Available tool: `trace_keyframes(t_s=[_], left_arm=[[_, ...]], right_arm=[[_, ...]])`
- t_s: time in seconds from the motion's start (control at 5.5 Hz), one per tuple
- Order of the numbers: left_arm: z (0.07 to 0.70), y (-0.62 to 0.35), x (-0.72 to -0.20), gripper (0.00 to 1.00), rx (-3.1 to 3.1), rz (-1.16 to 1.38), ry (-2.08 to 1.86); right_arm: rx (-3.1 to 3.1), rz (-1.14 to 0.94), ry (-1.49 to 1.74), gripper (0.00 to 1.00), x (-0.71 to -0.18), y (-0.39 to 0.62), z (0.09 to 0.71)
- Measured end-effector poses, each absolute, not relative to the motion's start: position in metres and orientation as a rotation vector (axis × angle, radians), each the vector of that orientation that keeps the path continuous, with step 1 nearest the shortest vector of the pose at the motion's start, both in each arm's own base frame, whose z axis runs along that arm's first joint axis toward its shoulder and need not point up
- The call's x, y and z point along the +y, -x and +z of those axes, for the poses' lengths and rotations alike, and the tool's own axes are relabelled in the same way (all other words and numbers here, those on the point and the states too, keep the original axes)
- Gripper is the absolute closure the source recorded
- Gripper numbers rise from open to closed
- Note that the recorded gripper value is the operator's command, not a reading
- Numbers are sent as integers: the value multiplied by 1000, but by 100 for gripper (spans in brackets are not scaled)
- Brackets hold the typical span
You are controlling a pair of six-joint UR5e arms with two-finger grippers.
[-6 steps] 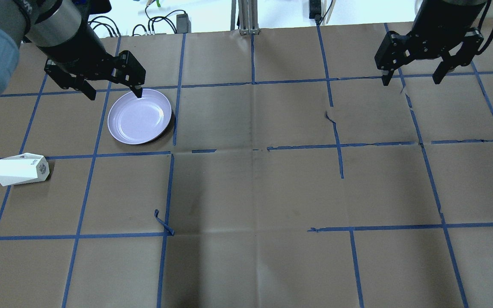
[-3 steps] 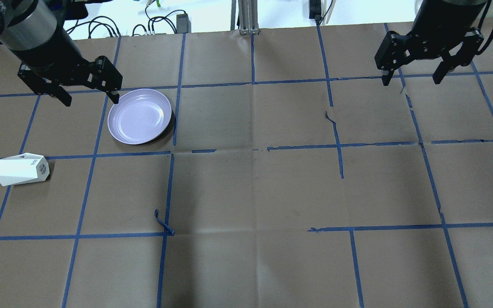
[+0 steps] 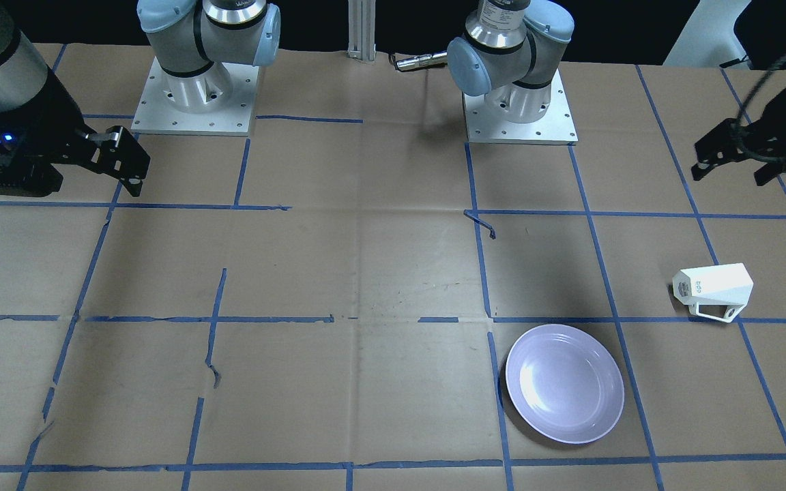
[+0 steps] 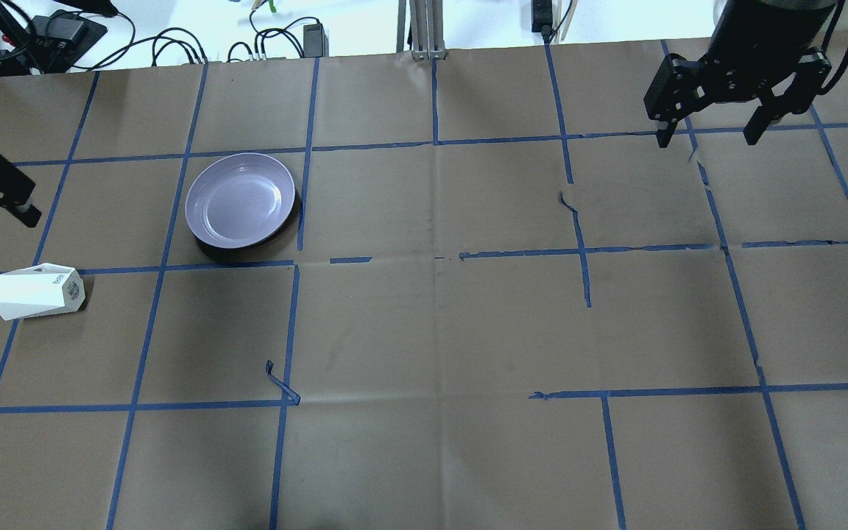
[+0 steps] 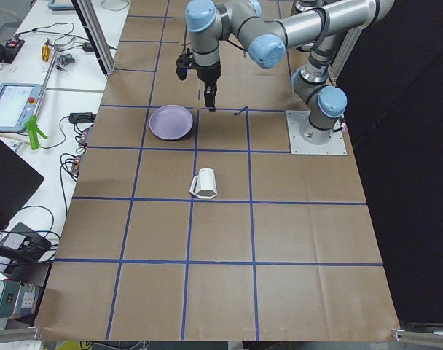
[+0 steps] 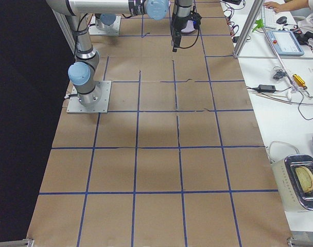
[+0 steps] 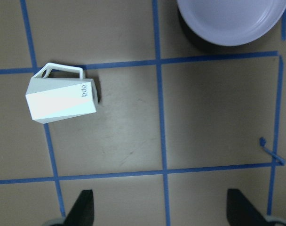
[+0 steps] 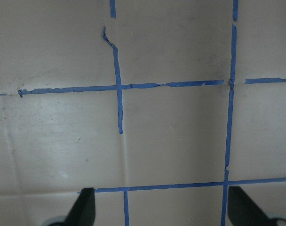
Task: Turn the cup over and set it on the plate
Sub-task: 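Move the left gripper from above the plate toward the white cup, then lower the left gripper and grasp the white cup by its body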
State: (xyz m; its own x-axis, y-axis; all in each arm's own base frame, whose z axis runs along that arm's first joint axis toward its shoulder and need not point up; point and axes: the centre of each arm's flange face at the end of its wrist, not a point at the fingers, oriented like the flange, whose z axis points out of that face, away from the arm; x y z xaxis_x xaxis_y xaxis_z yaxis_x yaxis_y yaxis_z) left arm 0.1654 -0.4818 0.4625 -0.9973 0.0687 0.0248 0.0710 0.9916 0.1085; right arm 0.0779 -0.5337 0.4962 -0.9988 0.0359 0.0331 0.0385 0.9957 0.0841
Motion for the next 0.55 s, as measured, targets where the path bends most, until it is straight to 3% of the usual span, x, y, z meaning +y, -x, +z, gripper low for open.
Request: trace_keyframes(t_s=[0.55], left_arm=[[377, -323, -486, 2, -2940, -33, -50]], right_arm=[[-3107, -132, 58, 0, -534, -78, 496]])
